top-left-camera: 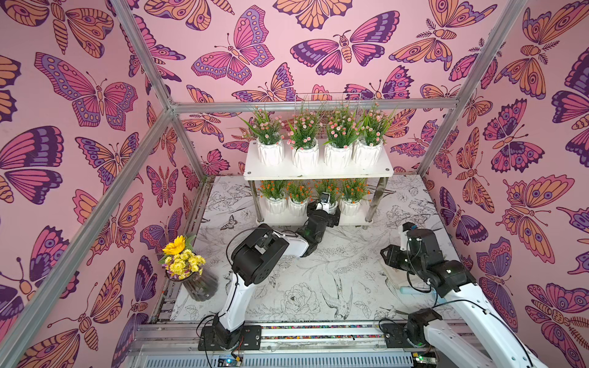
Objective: Place the baby's breath potted plants on the rack by color
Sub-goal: Place the baby's breath potted plant on the rack, then reset both arms
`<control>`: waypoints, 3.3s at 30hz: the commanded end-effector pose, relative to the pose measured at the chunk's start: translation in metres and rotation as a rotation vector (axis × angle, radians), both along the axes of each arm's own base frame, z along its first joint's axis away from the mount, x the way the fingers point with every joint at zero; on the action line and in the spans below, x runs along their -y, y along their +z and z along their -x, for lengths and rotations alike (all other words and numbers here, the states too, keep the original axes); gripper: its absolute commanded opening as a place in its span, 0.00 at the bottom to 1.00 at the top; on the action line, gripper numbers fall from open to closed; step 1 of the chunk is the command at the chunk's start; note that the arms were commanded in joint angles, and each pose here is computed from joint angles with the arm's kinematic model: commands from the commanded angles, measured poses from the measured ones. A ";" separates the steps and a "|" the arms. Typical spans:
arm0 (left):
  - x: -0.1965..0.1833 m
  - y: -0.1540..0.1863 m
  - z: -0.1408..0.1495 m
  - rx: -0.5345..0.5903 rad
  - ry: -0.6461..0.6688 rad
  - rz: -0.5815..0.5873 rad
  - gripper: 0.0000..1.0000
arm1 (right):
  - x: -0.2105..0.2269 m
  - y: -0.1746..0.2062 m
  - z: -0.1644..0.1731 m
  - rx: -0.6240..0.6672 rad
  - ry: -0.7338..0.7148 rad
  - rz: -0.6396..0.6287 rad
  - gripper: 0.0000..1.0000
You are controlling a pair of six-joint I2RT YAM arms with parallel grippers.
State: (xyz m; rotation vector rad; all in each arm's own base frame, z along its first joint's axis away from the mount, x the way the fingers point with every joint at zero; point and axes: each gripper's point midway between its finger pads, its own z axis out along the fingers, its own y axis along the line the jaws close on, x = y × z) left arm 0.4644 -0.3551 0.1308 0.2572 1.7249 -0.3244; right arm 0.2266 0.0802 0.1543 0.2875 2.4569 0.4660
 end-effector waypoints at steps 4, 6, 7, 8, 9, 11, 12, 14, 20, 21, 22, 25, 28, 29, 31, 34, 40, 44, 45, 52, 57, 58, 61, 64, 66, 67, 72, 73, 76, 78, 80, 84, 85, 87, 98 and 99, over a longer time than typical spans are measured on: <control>-0.009 0.008 -0.013 0.029 0.054 0.059 0.95 | -0.001 -0.002 -0.003 0.005 0.011 0.000 0.37; -0.008 0.008 -0.015 0.027 0.047 0.062 0.98 | -0.001 -0.002 -0.003 0.005 0.012 -0.001 0.37; -0.008 0.007 -0.015 0.024 0.042 0.060 0.98 | -0.001 -0.002 -0.002 0.006 0.012 -0.002 0.37; -0.007 0.007 -0.016 0.022 0.040 0.061 0.99 | -0.001 -0.002 -0.002 0.007 0.012 -0.001 0.37; -0.007 0.007 -0.016 0.022 0.038 0.059 0.99 | -0.001 -0.001 -0.003 0.007 0.011 -0.001 0.37; -0.007 0.009 -0.017 0.025 0.041 0.057 1.00 | -0.001 -0.001 -0.002 0.007 0.011 -0.001 0.37; -0.006 0.010 -0.017 0.027 0.037 0.058 1.00 | -0.001 -0.002 -0.002 0.006 0.010 0.000 0.37; -0.005 0.011 -0.018 0.024 0.035 0.051 1.00 | -0.001 -0.002 -0.001 0.008 0.012 -0.004 0.37; -0.011 0.014 -0.012 0.019 0.039 0.063 1.00 | -0.001 -0.002 0.001 0.014 0.010 -0.010 0.38; -0.012 0.014 -0.010 0.021 0.036 0.065 1.00 | -0.001 -0.003 0.002 0.013 0.009 -0.010 0.38; -0.014 0.016 -0.007 0.021 0.032 0.066 1.00 | 0.000 -0.003 0.003 0.012 0.009 -0.009 0.38; -0.017 0.019 -0.001 0.023 0.021 0.066 1.00 | -0.001 -0.003 0.003 0.013 0.009 -0.013 0.38; -0.015 0.023 0.006 0.033 -0.015 0.063 1.00 | -0.001 -0.004 0.004 0.013 0.009 -0.018 0.38; -0.014 0.024 0.008 0.034 -0.027 0.056 1.00 | -0.001 -0.004 0.004 0.012 0.009 -0.018 0.38; -0.013 0.026 0.011 0.035 -0.041 0.052 1.00 | -0.001 -0.003 0.004 0.015 0.009 -0.021 0.38; -0.015 0.026 0.017 0.030 -0.046 0.053 1.00 | -0.001 -0.002 0.006 0.018 0.006 -0.022 0.38; -0.016 0.031 0.035 0.029 -0.071 0.053 1.00 | 0.001 -0.001 0.008 0.021 0.002 -0.015 0.38; -0.016 0.030 0.052 0.016 -0.081 0.055 1.00 | 0.001 -0.002 0.007 0.023 0.001 -0.017 0.38; -0.015 0.030 0.057 0.016 -0.084 0.052 1.00 | 0.001 -0.003 0.006 0.023 0.001 -0.017 0.38; -0.020 0.028 0.093 0.003 -0.081 0.039 1.00 | -0.003 -0.009 0.002 0.020 0.006 -0.031 0.39; -0.035 0.022 0.116 -0.029 -0.078 0.038 1.00 | -0.004 -0.014 0.000 0.018 0.008 -0.030 0.45; -0.039 0.020 0.120 -0.039 -0.076 0.031 1.00 | -0.004 -0.015 0.000 0.016 0.010 -0.032 0.47; -0.053 0.016 0.127 -0.066 -0.049 0.010 1.00 | -0.004 -0.017 -0.002 0.016 0.011 -0.029 0.53; -0.067 0.012 0.132 -0.091 -0.022 -0.025 1.00 | -0.004 -0.018 -0.005 0.022 0.009 -0.028 0.61; -0.072 0.010 0.134 -0.096 -0.016 -0.069 1.00 | -0.004 -0.017 -0.007 0.027 0.005 -0.026 0.67; -0.075 0.009 0.135 -0.104 -0.009 -0.098 1.00 | -0.004 -0.017 -0.008 0.030 0.003 -0.026 0.69; -0.091 0.018 0.139 -0.122 0.015 -0.180 1.00 | -0.002 -0.014 -0.013 0.048 -0.010 -0.015 0.81; -0.094 0.020 0.140 -0.131 0.015 -0.188 1.00 | -0.001 -0.013 -0.014 0.051 -0.011 -0.011 0.83; -0.109 0.024 0.140 -0.183 0.011 -0.210 1.00 | 0.002 -0.009 -0.018 0.063 -0.023 -0.008 0.99; -0.122 0.027 0.139 -0.220 0.023 -0.225 1.00 | 0.004 -0.008 -0.020 0.060 -0.029 -0.024 0.99; -0.135 0.030 0.141 -0.239 0.033 -0.241 1.00 | 0.007 -0.006 -0.023 0.061 -0.042 -0.040 0.99; -0.163 0.047 0.144 -0.261 0.057 -0.221 1.00 | 0.018 0.000 -0.028 0.073 -0.072 -0.047 0.99; -0.169 0.050 0.145 -0.267 0.063 -0.215 1.00 | 0.022 0.002 -0.030 0.071 -0.083 -0.043 0.99; -0.187 0.059 0.145 -0.288 0.100 -0.189 1.00 | 0.034 0.002 -0.033 0.054 -0.116 -0.030 0.99; -0.268 0.087 0.142 -0.302 0.286 -0.178 1.00 | 0.085 0.003 -0.059 0.134 -0.266 0.051 0.99; -0.277 0.087 0.141 -0.303 0.308 -0.180 1.00 | 0.090 0.004 -0.061 0.150 -0.283 0.062 0.99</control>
